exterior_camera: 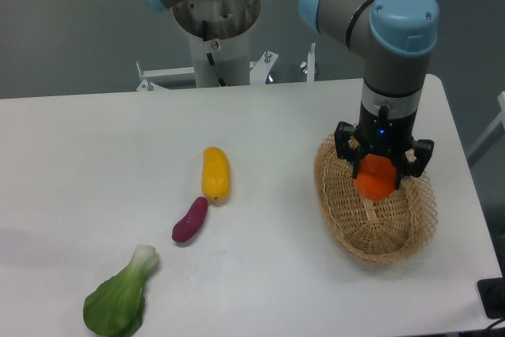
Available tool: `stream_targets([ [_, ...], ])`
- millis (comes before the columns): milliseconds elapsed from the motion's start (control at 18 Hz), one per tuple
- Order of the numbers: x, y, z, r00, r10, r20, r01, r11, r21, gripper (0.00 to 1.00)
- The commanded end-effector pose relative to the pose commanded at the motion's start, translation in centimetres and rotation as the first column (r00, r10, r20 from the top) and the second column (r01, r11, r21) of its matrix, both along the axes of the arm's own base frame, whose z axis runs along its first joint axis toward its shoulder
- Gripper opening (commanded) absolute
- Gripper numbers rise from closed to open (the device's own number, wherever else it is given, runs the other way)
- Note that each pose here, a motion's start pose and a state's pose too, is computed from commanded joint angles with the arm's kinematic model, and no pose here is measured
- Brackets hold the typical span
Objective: Place the orange on the table
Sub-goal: 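Lift the orange out of the wicker basket and carry it beside the sweet potato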
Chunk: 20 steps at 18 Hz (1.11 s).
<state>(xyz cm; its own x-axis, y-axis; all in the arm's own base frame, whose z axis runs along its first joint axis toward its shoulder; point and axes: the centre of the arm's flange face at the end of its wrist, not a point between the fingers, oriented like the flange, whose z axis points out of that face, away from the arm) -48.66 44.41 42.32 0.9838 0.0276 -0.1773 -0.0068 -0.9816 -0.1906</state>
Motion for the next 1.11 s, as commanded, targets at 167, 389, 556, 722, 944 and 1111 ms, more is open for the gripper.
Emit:
stream_targets([
  [167,0.1,0.2,0.0,1.0,0.001,0.002,-0.001,1.0,0.002,0.65],
  [389,1.4,1.4,0.0,0.999,0.031,0.013,-0.031,0.999,0.012,0.65],
  [556,3.1,3.5,-0.2,0.996,0.087,0.012,-0.087,0.995,0.044,0.65],
  [722,5.6,6.5,-1.1,0.988,0.152,0.025,-0.153,0.985,0.076,0.65],
  [944,10.1,10.1,-4.0,0.972,0.228,0.059,-0.233,0.966,0.11,0.65],
  [1111,13.9,12.1,-6.8,0.962,0.257,0.086,-0.267,0.956,0.122,0.65],
])
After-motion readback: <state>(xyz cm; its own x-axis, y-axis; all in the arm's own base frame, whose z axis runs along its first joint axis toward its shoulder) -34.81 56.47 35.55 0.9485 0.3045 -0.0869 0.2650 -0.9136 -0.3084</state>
